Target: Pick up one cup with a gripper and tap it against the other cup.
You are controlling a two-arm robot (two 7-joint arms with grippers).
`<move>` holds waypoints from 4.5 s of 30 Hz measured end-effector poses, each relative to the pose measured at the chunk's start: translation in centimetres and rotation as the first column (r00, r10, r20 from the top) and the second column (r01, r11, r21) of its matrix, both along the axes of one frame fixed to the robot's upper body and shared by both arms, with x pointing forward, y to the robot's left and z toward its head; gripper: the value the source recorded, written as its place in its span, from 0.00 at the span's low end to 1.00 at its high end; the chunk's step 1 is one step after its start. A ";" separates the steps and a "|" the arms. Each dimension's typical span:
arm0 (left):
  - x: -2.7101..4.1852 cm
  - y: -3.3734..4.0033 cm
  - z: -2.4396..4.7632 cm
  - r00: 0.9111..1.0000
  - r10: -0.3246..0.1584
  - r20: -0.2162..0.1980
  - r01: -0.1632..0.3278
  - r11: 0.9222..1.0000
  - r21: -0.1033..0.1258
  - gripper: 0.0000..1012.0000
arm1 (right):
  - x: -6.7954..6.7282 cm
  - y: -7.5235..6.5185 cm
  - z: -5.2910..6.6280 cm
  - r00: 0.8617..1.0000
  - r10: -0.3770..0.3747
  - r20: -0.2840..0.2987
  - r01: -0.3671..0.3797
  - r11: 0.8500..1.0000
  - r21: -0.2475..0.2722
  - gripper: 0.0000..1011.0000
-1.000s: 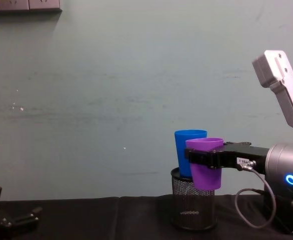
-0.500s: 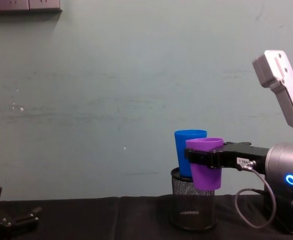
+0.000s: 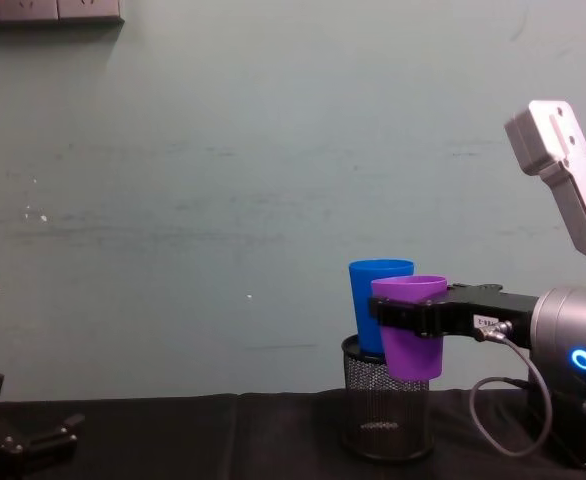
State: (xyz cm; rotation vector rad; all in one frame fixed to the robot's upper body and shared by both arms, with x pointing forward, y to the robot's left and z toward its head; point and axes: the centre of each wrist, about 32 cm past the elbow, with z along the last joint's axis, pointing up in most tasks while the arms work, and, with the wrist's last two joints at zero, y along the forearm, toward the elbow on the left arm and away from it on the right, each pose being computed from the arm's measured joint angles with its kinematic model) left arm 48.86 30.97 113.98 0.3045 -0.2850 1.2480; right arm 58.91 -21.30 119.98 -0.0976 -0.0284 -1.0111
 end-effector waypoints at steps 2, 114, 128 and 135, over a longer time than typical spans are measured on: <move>0.00 0.00 0.00 1.000 0.000 0.000 0.000 1.000 0.000 0.99 | 0.0 0.0 0.0 1.000 0.000 0.000 0.000 1.000 0.000 0.71; 0.00 0.00 0.00 1.000 0.000 0.000 0.000 1.000 0.000 0.99 | 0.0 0.0 0.0 1.000 0.000 0.000 0.000 1.000 0.000 0.71; 0.00 0.00 0.00 1.000 0.000 0.000 0.000 1.000 0.000 0.99 | 0.0 0.0 0.0 1.000 0.000 0.000 0.000 1.000 0.000 0.71; 0.00 0.00 0.00 1.000 0.000 0.000 0.000 1.000 0.000 0.99 | 0.0 0.0 0.0 1.000 0.000 0.000 0.000 1.000 0.000 0.71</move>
